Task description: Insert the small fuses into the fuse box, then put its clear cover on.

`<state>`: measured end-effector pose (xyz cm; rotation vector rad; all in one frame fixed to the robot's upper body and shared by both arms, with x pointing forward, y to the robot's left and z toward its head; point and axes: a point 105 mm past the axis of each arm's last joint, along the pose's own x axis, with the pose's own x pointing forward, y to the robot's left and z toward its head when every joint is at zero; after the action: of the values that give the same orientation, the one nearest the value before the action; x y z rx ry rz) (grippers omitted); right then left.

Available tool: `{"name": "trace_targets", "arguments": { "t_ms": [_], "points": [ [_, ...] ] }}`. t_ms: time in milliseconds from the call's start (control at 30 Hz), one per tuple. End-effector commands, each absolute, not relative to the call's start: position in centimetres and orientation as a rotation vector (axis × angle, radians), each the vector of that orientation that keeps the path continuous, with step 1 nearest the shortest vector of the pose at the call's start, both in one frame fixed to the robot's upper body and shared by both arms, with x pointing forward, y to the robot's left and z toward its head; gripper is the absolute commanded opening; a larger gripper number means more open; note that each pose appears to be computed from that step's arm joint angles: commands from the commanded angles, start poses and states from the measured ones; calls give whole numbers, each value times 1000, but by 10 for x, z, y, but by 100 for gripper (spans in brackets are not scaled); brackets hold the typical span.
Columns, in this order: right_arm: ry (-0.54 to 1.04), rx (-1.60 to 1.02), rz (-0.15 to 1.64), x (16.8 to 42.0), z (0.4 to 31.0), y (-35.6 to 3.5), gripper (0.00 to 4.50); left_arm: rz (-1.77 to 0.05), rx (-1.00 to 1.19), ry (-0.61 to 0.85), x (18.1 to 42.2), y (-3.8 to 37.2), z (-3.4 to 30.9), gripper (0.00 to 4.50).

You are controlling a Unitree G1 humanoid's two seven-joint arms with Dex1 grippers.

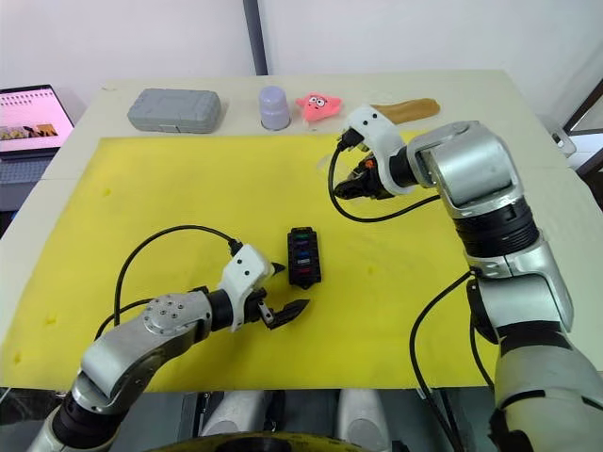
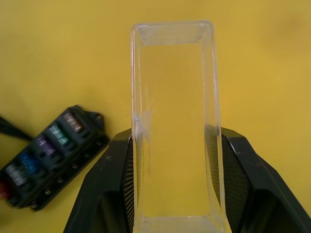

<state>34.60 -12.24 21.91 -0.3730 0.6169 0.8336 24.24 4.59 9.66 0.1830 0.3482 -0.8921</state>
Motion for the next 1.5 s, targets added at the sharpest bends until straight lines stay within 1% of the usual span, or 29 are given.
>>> {"name": "trace_targets", "arguments": {
  "t_ms": [33,133,300,533,700,967,1167,1500],
  "points": [
    [577,-400,908,323,234,-116,169,-820,213,320,251,49,99,450],
    [579,-404,908,318,236,-117,169,-789,250,309,254,48,97,450],
    [573,-396,893,315,239,-119,169,-711,235,291,260,51,95,450],
    [561,-400,888,314,239,-119,169,-619,254,246,276,83,107,450],
    [555,-401,891,314,239,-118,169,-646,283,240,278,99,114,450],
    [543,-404,888,316,239,-118,169,-858,221,254,264,79,111,450],
    [532,-405,873,317,241,-119,169,-840,194,257,281,74,107,450],
    [515,-404,858,317,245,-120,169,-783,177,248,297,56,97,450]
  ]
}}
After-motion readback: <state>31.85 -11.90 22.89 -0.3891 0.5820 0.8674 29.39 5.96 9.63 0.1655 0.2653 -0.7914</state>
